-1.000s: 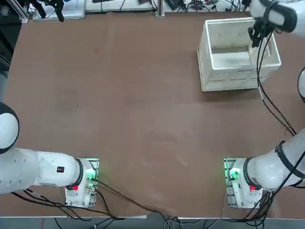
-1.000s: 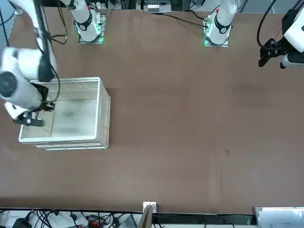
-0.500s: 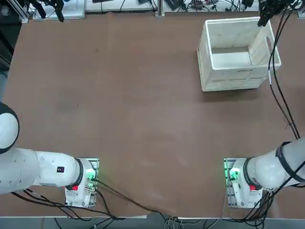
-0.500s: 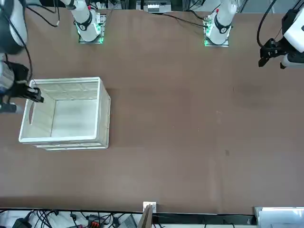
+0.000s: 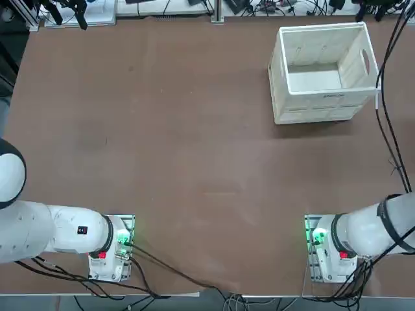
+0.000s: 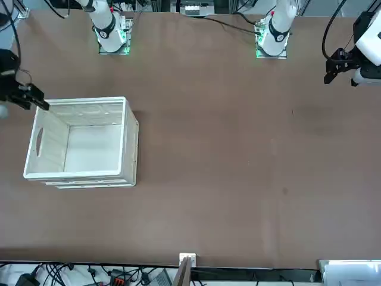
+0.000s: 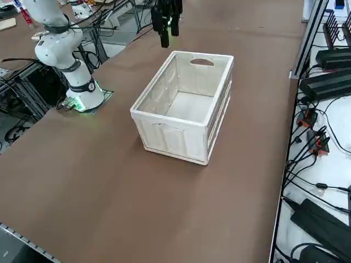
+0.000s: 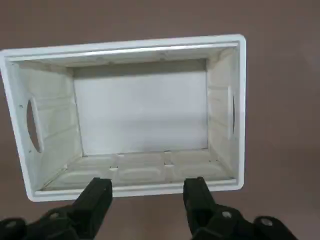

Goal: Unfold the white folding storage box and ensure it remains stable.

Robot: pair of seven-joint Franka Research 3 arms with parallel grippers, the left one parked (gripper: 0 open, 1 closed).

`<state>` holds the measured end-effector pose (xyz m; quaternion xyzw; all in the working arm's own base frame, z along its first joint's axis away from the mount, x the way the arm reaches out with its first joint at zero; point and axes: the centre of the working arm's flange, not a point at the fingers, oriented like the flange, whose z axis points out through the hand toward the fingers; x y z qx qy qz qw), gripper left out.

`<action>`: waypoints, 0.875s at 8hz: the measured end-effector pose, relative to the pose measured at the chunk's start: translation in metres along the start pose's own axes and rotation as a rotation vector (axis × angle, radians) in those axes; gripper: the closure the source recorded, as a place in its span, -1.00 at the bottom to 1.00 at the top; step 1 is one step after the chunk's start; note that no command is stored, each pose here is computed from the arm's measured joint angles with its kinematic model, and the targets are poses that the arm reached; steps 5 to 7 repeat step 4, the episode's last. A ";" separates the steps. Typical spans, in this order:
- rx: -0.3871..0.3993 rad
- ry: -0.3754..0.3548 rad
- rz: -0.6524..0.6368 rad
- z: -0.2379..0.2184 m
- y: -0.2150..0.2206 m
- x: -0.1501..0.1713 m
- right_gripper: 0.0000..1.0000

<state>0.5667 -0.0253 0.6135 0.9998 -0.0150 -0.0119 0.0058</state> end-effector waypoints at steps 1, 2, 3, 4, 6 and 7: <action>0.009 0.015 -0.006 -0.015 -0.003 -0.007 -1.00; 0.015 0.011 -0.012 -0.023 -0.005 -0.016 -1.00; 0.017 0.003 -0.019 -0.028 -0.008 -0.023 -1.00; 0.018 0.005 -0.025 -0.031 -0.010 -0.028 -1.00; 0.018 0.005 -0.025 -0.031 -0.010 -0.028 -1.00; 0.018 0.005 -0.025 -0.031 -0.010 -0.028 -1.00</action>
